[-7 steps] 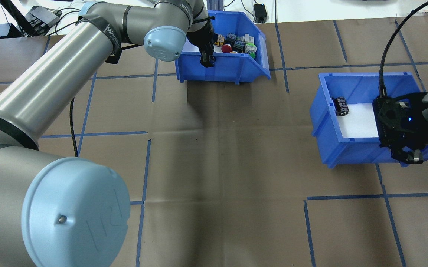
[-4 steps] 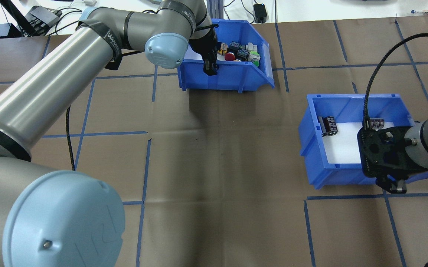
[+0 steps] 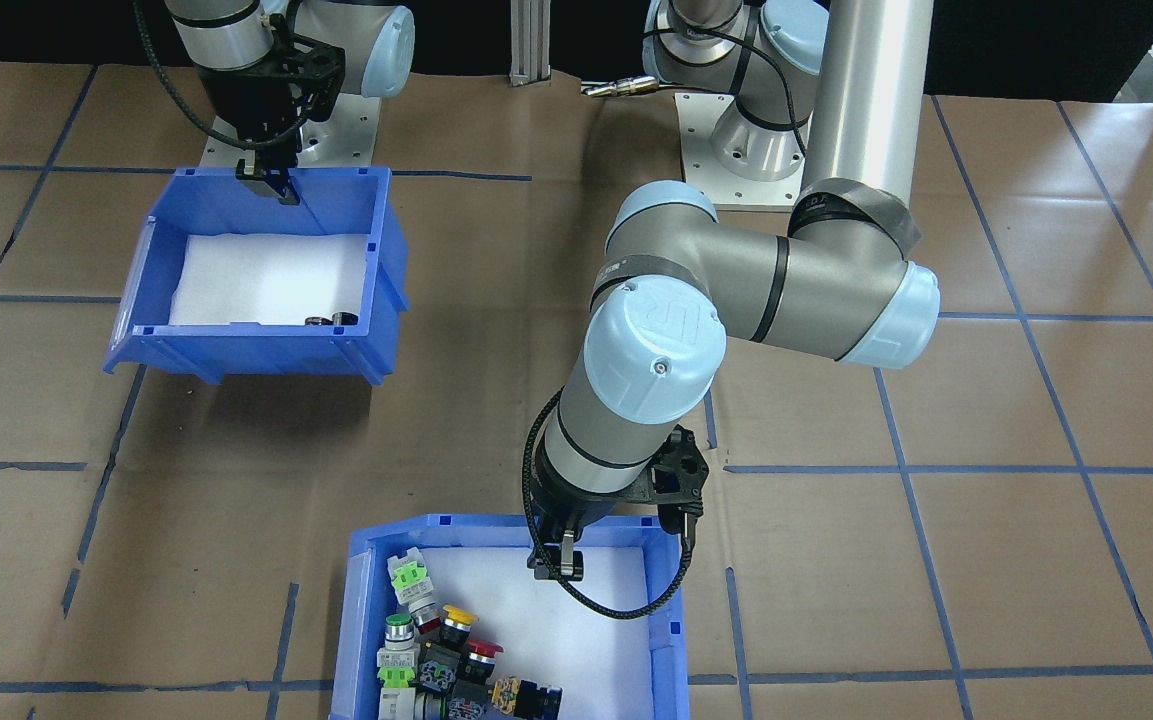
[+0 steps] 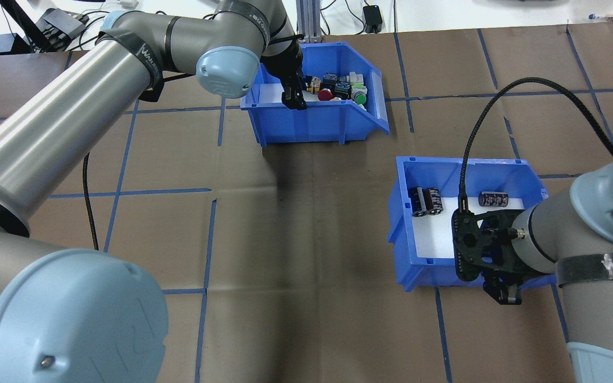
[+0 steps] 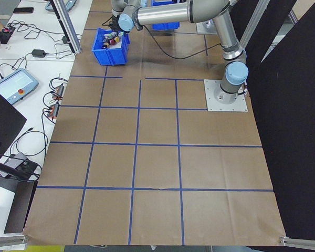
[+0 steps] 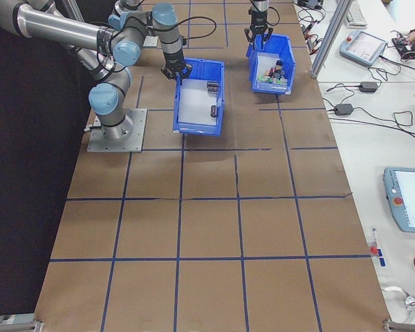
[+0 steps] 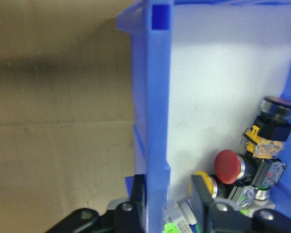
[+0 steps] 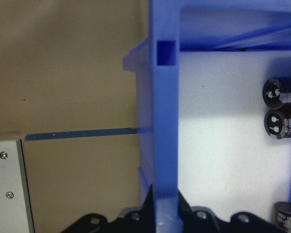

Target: Place button box in front

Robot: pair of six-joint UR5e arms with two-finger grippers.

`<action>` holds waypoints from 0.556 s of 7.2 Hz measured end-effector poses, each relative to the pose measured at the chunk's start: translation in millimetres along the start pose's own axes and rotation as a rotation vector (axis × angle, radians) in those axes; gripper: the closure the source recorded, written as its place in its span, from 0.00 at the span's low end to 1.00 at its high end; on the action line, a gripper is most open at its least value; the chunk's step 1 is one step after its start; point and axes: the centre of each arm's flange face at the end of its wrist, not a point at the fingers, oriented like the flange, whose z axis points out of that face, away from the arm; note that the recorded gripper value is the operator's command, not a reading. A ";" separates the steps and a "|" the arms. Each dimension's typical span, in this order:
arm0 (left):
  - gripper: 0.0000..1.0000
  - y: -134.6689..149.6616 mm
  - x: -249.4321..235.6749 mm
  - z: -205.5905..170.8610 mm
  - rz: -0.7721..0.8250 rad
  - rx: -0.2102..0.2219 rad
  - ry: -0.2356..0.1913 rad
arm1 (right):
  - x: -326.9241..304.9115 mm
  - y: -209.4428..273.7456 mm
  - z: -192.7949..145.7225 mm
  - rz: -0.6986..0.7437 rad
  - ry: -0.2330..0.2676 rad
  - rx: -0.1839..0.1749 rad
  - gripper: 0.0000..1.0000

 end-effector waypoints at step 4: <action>0.00 -48.9 -24.9 -96.1 0.227 0.039 -0.084 | -8.8 -54.7 17.0 0.033 -0.023 0.005 0.99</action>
